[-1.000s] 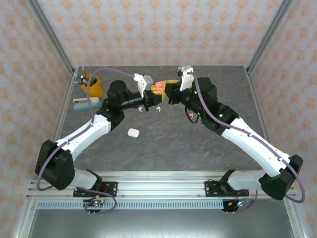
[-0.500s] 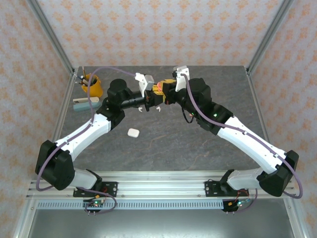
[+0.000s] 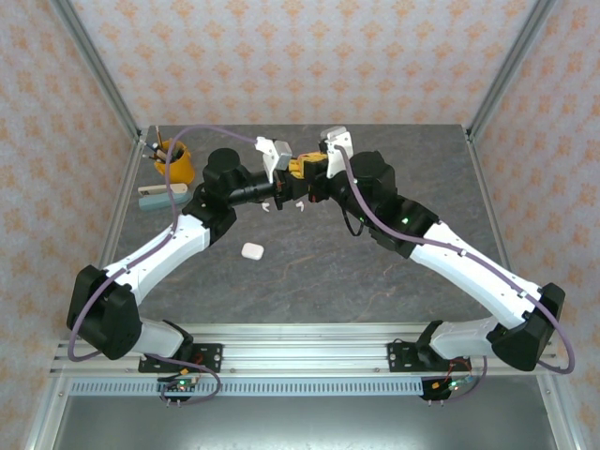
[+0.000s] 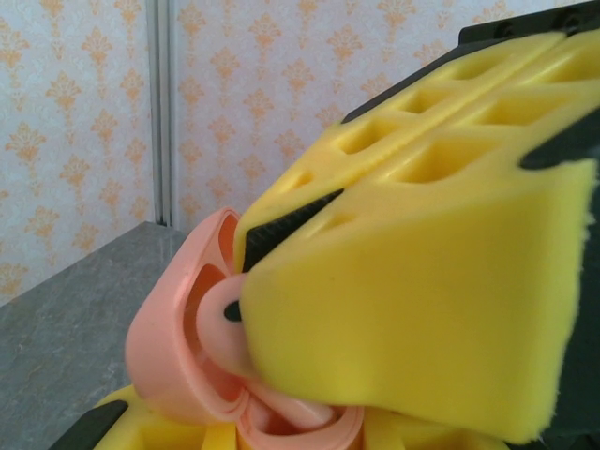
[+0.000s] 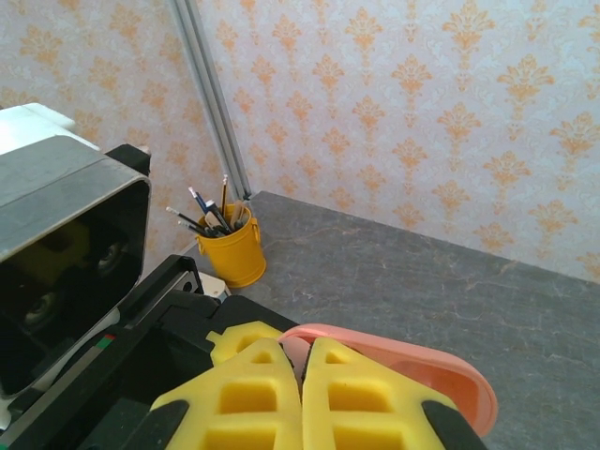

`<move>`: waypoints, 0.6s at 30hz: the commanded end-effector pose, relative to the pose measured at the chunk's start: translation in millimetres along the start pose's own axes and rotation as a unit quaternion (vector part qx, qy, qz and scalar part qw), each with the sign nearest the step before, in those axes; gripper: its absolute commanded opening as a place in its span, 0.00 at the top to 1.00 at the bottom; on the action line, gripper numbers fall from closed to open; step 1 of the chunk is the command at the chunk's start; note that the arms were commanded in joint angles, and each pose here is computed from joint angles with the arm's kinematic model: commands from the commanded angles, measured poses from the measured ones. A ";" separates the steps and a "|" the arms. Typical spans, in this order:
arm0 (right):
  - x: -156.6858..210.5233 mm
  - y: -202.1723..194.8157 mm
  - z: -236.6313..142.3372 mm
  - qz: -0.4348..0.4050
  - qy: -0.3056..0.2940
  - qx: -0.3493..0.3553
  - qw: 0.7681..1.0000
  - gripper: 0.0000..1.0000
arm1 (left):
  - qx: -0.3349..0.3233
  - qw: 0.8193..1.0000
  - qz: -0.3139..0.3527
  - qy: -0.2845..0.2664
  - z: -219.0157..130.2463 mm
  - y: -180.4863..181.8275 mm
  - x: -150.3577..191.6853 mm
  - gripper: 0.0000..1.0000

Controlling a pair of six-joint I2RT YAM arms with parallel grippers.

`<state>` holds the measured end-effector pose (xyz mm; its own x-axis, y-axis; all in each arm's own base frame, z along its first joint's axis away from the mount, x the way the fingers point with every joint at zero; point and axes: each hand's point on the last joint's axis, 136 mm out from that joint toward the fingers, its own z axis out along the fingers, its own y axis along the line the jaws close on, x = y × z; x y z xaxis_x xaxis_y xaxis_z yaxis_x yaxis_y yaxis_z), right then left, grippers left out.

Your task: Insert the wireless bluetooth earbuds into the charging case

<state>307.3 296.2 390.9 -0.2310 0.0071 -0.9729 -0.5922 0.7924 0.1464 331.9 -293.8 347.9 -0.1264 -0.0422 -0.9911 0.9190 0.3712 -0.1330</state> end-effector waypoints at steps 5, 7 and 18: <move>6.7 -1.0 -8.8 -0.015 0.008 0.007 1.000 0.93 | 0.003 0.999 0.021 -0.027 3.5 -4.1 -23.8 1.00; 6.7 -3.9 -11.8 -0.014 0.005 0.013 1.000 0.89 | 0.001 0.999 0.020 -0.026 3.7 -3.7 -22.8 1.00; -6.9 -25.5 -19.2 0.032 -0.017 0.048 0.998 0.52 | 0.002 1.000 0.013 -0.021 3.3 -5.3 -14.9 1.00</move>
<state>306.9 278.1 388.0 -0.2364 0.0223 -0.9714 -0.5367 0.8304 0.1496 333.8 -295.7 345.7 -0.1300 -0.0408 -0.9907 0.9152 0.3795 -0.1357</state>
